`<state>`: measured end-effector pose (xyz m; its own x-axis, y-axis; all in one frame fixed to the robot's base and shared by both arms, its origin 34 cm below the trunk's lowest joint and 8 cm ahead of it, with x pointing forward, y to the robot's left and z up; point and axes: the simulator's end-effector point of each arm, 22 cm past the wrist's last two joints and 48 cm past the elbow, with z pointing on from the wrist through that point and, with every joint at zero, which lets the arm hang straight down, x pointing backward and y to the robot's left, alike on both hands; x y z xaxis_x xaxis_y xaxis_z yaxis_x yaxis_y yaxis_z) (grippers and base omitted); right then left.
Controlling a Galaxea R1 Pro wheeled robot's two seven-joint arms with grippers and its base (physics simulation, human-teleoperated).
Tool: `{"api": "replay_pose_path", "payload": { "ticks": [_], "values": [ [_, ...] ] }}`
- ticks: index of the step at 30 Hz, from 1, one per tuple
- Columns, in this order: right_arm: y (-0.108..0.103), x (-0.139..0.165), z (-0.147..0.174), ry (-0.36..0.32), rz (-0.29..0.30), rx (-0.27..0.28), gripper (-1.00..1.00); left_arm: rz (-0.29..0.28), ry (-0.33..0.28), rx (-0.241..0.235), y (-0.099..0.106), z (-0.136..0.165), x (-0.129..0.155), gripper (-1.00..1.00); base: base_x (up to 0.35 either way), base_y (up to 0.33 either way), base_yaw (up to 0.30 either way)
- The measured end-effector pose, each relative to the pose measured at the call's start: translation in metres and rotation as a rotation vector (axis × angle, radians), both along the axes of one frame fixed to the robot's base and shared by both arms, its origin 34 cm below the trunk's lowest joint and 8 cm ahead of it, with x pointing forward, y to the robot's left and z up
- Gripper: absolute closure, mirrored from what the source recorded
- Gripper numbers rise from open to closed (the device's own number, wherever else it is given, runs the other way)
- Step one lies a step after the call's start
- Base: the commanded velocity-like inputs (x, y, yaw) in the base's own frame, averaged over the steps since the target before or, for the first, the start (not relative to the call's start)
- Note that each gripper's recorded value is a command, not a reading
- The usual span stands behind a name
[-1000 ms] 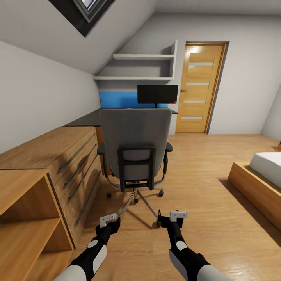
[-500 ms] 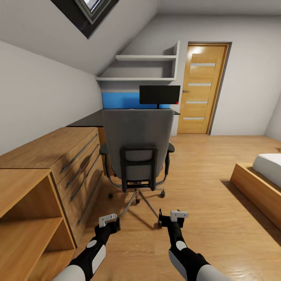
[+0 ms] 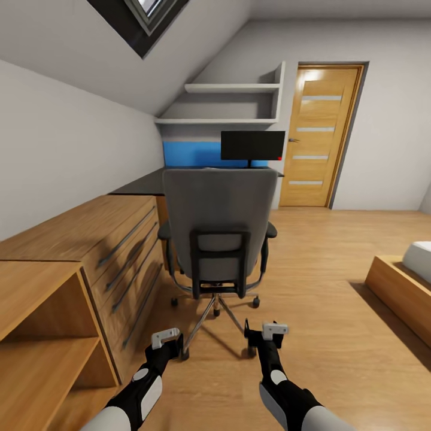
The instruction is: In the bedroom, organize the workspace by keeping the computer under the desk, ensuring the monitor is on the desk, placing the keyboard on the desk next to the monitor, placing the mouse on the desk next to the keyboard, moving the folder from the swivel chair onto the desk next to the mouse, stacking the notebook on top of the folder with the pen on top of the notebook, and positioning the swivel chair next to the desk.
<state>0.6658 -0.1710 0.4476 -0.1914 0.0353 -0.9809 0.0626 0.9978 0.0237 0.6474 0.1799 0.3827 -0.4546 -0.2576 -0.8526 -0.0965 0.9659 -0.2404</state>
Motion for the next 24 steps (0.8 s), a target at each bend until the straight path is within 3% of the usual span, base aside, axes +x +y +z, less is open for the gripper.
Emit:
{"api": "replay_pose_path", "payload": {
  "ticks": [14, 24],
  "values": [
    [0.004, 0.000, 0.000, -0.001, 0.011, 0.002, -1.00, -0.006, 0.000, -0.002, -0.003, 0.000, 0.000, -1.00, 0.166, -0.003, 0.001],
    [0.016, -0.002, 0.000, -0.006, 0.049, -0.012, -1.00, -0.013, -0.001, -0.001, -0.006, 0.001, 0.000, -1.00, 0.051, -0.145, 0.000]
  ]
}}
